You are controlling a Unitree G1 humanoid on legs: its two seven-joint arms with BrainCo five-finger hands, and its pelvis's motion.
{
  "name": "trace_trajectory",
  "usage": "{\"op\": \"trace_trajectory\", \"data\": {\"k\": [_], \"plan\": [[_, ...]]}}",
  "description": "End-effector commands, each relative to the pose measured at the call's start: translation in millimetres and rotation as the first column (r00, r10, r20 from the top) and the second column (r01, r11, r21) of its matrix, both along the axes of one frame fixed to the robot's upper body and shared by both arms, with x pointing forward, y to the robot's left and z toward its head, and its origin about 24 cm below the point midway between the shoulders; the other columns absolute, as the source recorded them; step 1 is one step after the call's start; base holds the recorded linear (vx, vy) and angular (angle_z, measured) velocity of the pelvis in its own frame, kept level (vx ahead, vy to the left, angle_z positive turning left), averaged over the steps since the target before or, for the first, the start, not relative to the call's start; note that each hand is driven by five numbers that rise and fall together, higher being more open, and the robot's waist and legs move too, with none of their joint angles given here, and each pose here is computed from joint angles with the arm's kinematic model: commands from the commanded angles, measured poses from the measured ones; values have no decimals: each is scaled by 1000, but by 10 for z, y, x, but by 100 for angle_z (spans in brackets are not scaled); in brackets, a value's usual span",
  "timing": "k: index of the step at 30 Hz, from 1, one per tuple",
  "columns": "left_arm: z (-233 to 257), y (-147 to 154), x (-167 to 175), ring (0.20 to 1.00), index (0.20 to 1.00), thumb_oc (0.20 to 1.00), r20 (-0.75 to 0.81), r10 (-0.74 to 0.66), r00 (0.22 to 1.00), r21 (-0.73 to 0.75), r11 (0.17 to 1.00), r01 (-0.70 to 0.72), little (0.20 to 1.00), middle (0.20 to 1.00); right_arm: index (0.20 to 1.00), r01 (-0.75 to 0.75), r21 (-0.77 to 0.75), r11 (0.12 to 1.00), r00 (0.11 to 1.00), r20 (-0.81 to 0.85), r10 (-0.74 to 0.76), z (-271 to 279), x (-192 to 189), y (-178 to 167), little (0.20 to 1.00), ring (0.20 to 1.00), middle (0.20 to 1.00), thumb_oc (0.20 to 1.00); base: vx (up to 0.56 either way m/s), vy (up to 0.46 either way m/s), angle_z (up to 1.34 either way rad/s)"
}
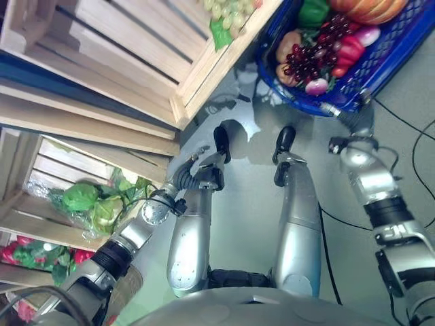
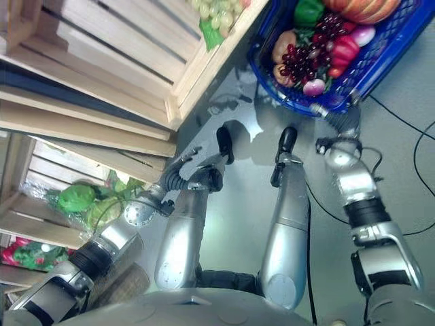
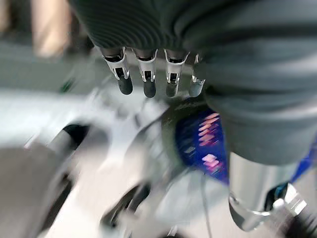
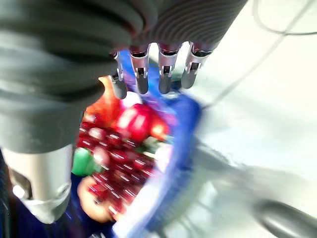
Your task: Pick up fruits and vegetables into the basket
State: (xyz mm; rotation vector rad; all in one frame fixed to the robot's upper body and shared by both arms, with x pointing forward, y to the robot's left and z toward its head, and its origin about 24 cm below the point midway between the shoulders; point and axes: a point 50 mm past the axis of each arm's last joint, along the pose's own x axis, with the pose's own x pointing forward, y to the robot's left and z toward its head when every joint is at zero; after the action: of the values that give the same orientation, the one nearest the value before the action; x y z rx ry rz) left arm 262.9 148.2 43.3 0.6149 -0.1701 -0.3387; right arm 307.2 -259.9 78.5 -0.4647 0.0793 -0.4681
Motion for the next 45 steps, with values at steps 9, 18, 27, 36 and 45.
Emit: {"op": "trace_trajectory", "data": {"k": [9, 18, 27, 36, 45], "plan": [[760, 164, -19, 1000, 1000, 1000, 506, 83, 859, 35, 993, -116, 1000, 1000, 1000, -114, -243, 963, 984, 102, 143, -147, -415, 125, 1000, 1000, 1000, 1000, -16, 26, -11], [1301, 155, -68, 1000, 1000, 1000, 824, -33, 566, 210, 945, -251, 1000, 1000, 1000, -200, -324, 925, 965, 98, 243, -78, -442, 250, 1000, 1000, 1000, 1000, 2, -5, 1], [2027, 441, 82, 1000, 1000, 1000, 934, -198, 296, 347, 694, -631, 1000, 1000, 1000, -309, -425, 851, 932, 45, 361, 26, -514, 281, 1000, 1000, 1000, 1000, 34, 80, -2], [2415, 641, 405, 1000, 1000, 1000, 896, -266, 356, 440, 409, -799, 1000, 1000, 1000, -454, -456, 766, 873, -55, 485, 89, -627, 236, 1000, 1000, 1000, 1000, 85, 139, -21], [2209, 857, 877, 1000, 1000, 1000, 807, -170, 566, 591, 213, -778, 1000, 1000, 1000, -516, -445, 732, 833, -62, 550, 156, -598, 277, 1000, 1000, 1000, 1000, 48, 92, -23]]}}
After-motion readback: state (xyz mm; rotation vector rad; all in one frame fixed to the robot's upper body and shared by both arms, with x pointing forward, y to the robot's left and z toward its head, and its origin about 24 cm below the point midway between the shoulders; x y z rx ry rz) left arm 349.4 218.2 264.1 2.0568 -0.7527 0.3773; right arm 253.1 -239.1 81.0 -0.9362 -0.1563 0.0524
